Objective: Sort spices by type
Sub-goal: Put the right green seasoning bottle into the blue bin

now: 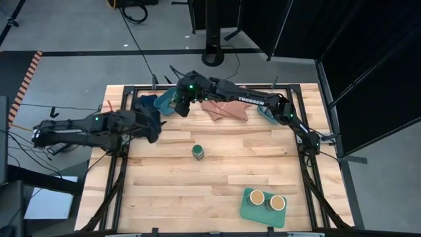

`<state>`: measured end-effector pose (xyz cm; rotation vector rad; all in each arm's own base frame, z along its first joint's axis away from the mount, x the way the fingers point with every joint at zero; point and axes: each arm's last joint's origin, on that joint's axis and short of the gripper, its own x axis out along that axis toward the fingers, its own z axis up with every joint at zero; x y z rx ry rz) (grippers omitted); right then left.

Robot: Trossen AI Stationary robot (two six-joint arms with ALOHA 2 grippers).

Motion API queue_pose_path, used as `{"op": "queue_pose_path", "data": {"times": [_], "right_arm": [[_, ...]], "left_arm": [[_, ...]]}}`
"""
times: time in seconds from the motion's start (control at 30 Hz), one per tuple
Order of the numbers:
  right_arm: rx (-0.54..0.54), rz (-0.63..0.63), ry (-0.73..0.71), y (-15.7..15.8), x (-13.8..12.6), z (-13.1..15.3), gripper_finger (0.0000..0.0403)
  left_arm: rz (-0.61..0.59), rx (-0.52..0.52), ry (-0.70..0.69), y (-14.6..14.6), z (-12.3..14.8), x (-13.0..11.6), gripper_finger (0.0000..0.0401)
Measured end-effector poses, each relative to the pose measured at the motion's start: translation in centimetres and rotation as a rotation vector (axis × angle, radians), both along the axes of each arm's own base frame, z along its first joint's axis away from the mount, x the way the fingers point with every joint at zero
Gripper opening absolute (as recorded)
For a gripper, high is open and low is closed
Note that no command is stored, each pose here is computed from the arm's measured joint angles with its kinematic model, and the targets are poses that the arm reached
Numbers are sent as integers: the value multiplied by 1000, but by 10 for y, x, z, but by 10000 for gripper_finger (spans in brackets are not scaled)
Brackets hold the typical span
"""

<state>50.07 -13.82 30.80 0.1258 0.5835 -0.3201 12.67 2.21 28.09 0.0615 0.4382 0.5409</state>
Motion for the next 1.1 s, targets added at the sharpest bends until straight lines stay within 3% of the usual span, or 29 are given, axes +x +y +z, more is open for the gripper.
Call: {"op": "queue_pose_path", "data": {"times": [0.27,0.47,0.7,0.83,1.1], "right_arm": [[-8,34,6,12,2,0,206],[-11,49,6,20,4,1,206],[-4,62,40,25,3,-1,206],[-3,62,47,25,3,-2,206],[-3,63,50,25,2,-2,206]], "left_arm": [[-145,-102,-40,21,6,-9,315],[-134,-142,-16,46,1,-9,315],[-172,-121,-42,64,2,-13,315],[-276,-191,-42,68,-3,-8,315],[-292,-185,14,83,-15,8,315]]}}
